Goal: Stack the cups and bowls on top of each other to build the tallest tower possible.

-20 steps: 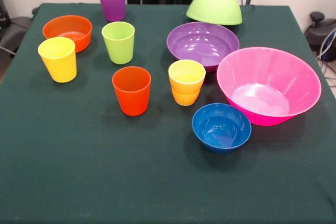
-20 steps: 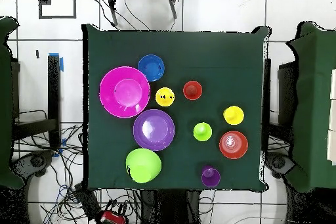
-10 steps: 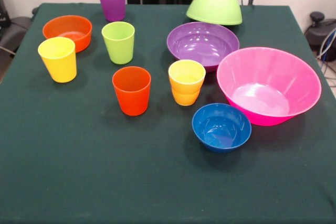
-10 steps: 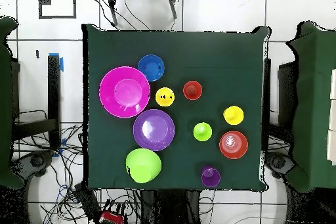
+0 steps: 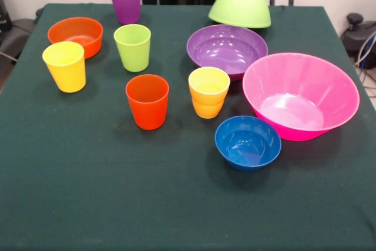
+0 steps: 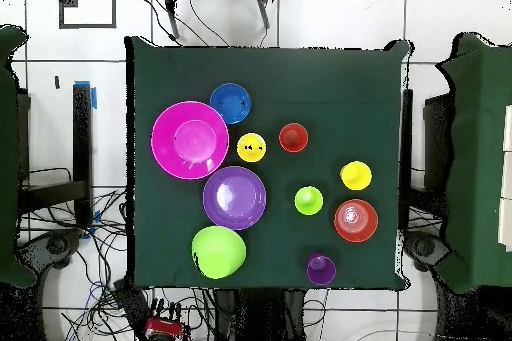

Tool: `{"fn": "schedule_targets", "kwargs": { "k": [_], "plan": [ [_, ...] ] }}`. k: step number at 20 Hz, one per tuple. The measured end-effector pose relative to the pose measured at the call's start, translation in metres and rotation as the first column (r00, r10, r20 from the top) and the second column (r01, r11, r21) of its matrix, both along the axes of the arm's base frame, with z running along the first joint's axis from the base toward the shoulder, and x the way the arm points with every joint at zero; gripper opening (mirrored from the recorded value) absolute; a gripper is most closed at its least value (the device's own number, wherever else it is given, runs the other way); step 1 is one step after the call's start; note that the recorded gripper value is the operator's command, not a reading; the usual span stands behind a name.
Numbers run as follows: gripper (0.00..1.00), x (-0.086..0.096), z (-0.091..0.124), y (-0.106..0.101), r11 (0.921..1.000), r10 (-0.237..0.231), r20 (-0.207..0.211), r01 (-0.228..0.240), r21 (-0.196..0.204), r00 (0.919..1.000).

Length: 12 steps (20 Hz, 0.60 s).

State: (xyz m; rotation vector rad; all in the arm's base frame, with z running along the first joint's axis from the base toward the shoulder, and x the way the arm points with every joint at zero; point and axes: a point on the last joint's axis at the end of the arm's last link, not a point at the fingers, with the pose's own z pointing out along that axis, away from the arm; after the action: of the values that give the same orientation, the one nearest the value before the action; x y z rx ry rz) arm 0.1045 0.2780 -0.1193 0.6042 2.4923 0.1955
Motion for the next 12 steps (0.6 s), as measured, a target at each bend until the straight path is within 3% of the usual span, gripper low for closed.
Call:
{"fn": "schedule_targets", "kwargs": {
  "k": [4, 12],
  "plan": [
    [1.00, 0.010, 0.004, 0.001, 0.9994, 0.004, 0.028, -0.005, 0.033, 0.9996],
    [1.00, 0.022, 0.011, -0.003, 0.9984, 0.012, 0.058, -0.016, 0.055, 0.9982]
  ]
}}
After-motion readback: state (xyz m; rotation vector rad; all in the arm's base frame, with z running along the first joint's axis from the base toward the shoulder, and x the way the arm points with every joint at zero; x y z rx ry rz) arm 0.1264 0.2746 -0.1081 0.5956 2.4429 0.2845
